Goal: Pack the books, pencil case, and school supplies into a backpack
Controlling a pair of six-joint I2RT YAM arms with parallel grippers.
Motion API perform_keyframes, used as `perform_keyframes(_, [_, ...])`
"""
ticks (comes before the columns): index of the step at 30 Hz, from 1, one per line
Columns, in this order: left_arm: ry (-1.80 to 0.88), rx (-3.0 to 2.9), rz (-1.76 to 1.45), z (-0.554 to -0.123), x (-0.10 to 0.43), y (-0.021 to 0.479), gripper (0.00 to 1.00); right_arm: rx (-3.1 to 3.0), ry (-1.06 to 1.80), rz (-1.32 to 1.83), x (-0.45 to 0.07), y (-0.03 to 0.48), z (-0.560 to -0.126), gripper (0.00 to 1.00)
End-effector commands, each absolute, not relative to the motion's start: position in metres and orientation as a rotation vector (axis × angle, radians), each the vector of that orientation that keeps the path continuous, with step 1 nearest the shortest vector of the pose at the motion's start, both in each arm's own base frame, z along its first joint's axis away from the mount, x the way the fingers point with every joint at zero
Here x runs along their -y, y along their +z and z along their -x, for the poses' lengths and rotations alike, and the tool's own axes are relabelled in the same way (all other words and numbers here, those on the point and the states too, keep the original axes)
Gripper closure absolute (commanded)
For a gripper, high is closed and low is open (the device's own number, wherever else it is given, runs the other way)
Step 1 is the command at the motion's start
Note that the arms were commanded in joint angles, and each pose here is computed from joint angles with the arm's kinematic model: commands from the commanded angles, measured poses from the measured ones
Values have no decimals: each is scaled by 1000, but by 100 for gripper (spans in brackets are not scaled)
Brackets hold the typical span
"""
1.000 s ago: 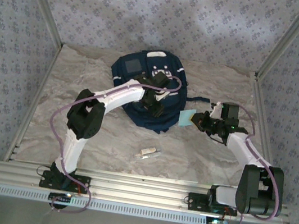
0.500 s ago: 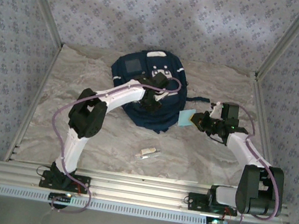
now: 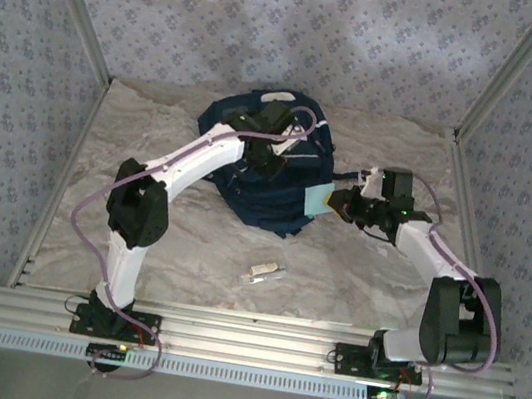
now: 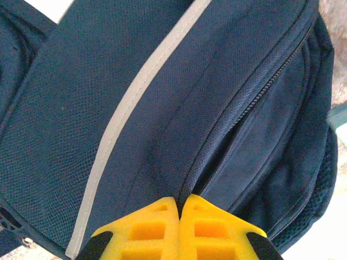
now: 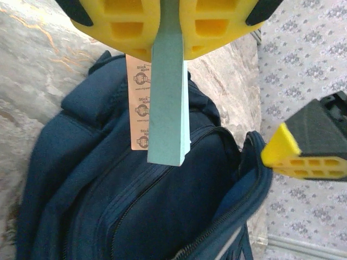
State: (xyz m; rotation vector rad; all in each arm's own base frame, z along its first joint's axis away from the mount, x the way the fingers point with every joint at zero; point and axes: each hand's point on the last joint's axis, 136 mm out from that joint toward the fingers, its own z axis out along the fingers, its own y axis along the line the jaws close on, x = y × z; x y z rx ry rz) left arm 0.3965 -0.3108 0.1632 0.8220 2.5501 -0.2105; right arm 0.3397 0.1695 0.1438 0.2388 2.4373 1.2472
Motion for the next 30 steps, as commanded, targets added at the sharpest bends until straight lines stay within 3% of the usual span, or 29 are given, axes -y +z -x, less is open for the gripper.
perform_keyframes(1, [-323,-2496,-749,-401,313,206,100,-2363,1321,-142,-193,166,-357,100])
perform_keyframes(8, [-363,-2506,-656,-417,308,211,100,-2348,1485,19,-272,175,-370,100])
perform_keyframes(15, [-408,-2514,-623,-416,305,212,100,-2379,1556,-14,-305,142,-392,100])
perform_keyframes(23, [-430,-2515,-608,-414,303,213,100,-2425,1392,-177,-264,102,-419,100])
perform_keyframes(30, [-440,-2517,-610,-412,303,214,100,-2460,1228,-195,-231,101,-426,100])
